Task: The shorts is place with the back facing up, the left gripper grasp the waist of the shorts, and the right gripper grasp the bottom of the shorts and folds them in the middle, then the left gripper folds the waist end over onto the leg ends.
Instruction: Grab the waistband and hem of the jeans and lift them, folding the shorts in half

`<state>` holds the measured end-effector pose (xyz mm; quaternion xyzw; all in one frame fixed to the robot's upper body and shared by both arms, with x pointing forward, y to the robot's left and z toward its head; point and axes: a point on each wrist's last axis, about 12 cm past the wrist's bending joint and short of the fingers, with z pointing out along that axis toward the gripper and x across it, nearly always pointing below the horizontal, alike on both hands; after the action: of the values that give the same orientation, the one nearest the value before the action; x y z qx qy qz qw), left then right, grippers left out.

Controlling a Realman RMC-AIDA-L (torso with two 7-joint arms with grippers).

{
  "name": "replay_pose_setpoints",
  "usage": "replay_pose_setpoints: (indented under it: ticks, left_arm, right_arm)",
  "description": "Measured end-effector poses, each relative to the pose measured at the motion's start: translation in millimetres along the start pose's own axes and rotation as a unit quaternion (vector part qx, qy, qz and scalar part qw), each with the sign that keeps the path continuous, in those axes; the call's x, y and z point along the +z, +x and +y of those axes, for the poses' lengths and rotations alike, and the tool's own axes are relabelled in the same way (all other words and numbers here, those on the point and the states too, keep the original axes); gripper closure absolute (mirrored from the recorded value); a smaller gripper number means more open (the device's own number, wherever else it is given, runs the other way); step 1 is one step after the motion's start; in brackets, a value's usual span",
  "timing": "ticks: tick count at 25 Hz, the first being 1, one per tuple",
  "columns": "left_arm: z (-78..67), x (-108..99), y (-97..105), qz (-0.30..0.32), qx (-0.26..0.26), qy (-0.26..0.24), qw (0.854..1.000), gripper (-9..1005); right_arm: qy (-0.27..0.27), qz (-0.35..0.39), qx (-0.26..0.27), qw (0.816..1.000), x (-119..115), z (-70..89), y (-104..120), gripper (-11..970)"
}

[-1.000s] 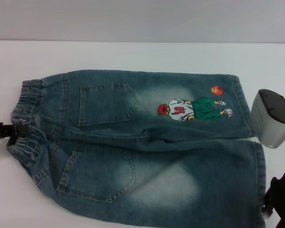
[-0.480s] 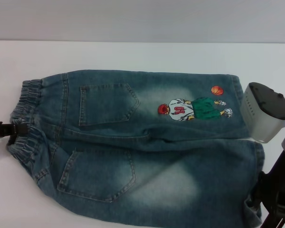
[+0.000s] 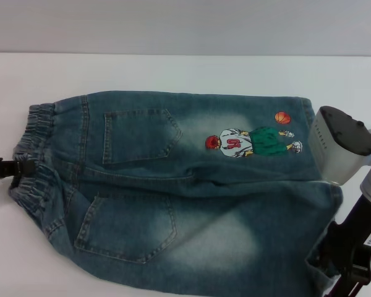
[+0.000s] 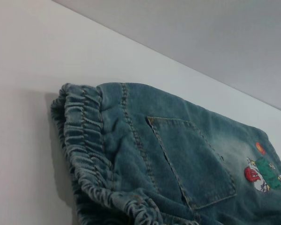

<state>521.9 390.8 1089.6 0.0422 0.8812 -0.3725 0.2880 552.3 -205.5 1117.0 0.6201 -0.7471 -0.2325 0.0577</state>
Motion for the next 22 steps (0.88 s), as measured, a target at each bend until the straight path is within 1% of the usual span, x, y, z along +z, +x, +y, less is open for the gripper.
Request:
replay_pose_setpoints:
  ticks: [4,9,20,22]
  left_arm:
    - [-0.2,0.8,0.0,0.0,0.001,0.001,1.0,961]
    - [-0.6,0.7,0.2,0.0,0.001,0.004,1.0,961]
    - [-0.2,0.3,2.2,0.001,-0.001,0.004,1.0,961]
    - [-0.4,0.6,2.1,0.001,0.0,0.004,1.0,961]
  right_arm:
    - [0.002,-0.005,0.0,1.0,1.0,-0.4,0.0,261]
    - [0.006,-0.008,0.001,1.0,1.6,-1.4,0.1,423]
    - [0.003,0.007,0.0,1.0,8.4,-1.8,1.9,658]
    - [0.003,0.007,0.001,1.0,9.2,-1.8,2.5,883]
